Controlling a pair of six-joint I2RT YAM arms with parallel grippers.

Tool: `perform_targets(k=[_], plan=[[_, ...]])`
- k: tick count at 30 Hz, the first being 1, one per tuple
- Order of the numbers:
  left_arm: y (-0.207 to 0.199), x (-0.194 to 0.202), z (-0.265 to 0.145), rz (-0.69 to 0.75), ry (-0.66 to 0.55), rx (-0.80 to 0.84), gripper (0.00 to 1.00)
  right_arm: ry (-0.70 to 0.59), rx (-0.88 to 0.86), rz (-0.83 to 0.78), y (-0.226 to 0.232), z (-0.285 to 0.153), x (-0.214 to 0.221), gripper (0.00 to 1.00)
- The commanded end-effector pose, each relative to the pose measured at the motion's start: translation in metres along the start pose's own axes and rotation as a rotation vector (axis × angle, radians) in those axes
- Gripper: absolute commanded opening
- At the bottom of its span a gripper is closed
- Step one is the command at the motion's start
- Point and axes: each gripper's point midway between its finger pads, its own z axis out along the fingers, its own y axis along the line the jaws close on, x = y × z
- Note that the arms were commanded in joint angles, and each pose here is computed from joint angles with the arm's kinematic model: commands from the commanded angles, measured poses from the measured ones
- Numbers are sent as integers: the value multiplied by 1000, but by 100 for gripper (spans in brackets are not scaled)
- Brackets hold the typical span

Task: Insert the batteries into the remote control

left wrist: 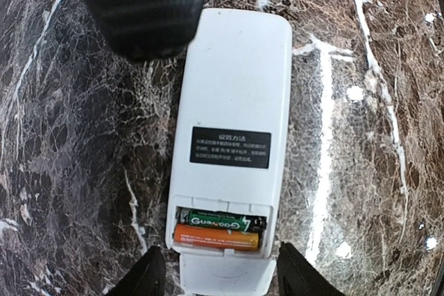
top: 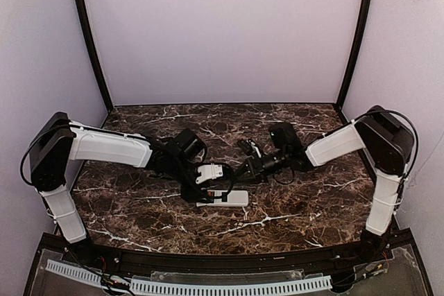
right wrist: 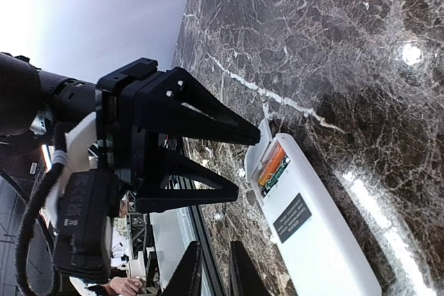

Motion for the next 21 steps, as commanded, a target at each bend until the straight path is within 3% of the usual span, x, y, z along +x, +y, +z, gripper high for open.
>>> perform_targets(k=[1,8,12,21], plan=[[-1,5,-12,7,8,24,57,1,117,10,-20,-12,18,18],[-1,21,-26,-19,-63,7,85,25,193,81,-42,-23,51,22],[-3,26,-20,5,-69,23,87,40,219,114,-53,-23,60,24],[-7,31,-8,21,-68,71,80,30,264,113,-60,-25,55,35]])
